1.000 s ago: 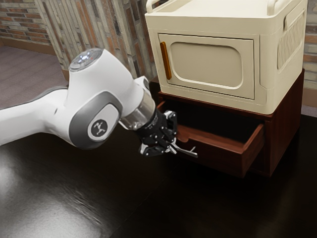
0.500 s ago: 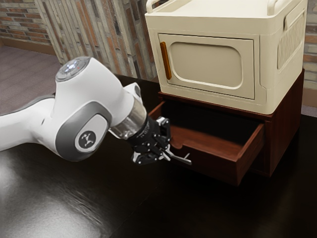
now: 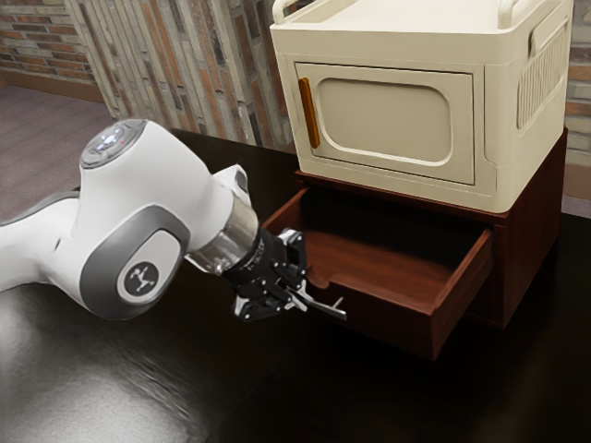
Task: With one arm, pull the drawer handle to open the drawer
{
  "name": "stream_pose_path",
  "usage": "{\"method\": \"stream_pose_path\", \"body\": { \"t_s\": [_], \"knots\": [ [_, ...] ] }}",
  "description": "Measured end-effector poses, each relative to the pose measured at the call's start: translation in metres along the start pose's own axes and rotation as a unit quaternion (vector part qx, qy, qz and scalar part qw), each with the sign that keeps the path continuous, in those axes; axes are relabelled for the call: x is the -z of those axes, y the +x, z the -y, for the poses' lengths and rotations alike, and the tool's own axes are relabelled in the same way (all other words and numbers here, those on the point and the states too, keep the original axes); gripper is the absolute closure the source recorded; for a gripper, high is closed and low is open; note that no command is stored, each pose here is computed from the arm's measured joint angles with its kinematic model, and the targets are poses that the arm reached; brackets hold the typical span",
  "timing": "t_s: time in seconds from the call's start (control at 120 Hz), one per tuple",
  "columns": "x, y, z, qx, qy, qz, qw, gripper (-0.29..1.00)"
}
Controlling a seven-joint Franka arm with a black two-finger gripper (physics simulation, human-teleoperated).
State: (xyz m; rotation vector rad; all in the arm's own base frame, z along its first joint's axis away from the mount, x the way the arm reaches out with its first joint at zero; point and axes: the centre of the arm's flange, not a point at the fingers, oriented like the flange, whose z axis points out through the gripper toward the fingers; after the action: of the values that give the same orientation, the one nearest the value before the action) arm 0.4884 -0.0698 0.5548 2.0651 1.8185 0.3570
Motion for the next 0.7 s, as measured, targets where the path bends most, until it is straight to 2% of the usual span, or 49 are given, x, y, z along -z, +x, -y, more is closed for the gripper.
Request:
{"method": "stream_pose_path", "body": {
  "t_s": [0.575, 0.7],
  "knots": [
    [0.005, -0.004, 0.016, 0.001, -0.002, 0.002, 1.0, 0.79],
    [0.007, -0.004, 0.016, 0.001, -0.004, 0.001, 1.0, 0.69]
  ]
}}
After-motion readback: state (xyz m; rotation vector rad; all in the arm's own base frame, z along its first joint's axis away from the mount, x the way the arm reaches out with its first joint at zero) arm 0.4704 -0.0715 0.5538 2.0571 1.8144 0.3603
